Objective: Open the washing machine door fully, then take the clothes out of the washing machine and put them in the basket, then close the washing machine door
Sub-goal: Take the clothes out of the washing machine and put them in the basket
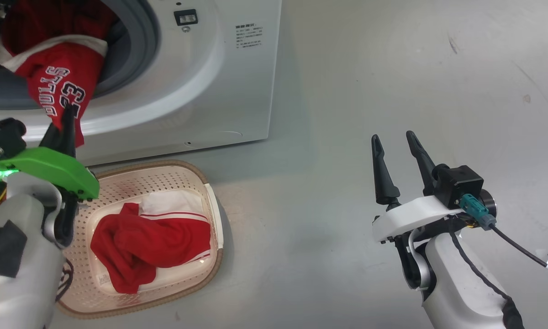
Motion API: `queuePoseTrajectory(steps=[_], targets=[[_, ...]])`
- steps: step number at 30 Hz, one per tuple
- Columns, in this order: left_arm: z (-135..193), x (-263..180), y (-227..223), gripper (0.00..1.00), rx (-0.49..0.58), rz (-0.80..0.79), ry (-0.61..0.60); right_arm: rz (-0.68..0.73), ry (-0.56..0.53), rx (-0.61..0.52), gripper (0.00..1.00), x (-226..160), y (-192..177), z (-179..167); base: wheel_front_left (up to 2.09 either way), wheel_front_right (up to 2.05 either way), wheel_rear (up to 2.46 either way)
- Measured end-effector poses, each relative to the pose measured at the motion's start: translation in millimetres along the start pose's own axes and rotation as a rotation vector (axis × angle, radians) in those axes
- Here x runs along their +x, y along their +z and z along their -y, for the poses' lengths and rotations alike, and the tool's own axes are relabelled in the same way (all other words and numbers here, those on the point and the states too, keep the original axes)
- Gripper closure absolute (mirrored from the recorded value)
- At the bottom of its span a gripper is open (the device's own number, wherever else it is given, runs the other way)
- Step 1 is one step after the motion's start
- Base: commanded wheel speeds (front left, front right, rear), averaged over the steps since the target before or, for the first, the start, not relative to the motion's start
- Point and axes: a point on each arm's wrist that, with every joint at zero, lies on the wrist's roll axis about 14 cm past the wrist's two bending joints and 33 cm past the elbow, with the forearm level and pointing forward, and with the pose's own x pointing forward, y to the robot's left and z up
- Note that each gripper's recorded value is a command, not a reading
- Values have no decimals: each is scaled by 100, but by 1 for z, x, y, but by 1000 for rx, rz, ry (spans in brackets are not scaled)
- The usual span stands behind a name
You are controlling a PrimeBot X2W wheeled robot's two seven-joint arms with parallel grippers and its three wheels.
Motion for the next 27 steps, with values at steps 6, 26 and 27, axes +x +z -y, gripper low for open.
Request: queuePoseTrajectory(steps=[6, 26, 27], targets=[[-7, -33, -27, 100, -3, -55, 30, 5, 33, -1, 0, -2, 3, -13, 0, 0, 0], [-1, -117, -143, 100, -41, -350, 53, -8, 90, -14, 0, -9, -1, -32, 0, 0, 0], [-2, -118, -146, 100, -44, -359, 57, -11, 88, -14, 0, -9, -2, -31, 0, 0, 0]])
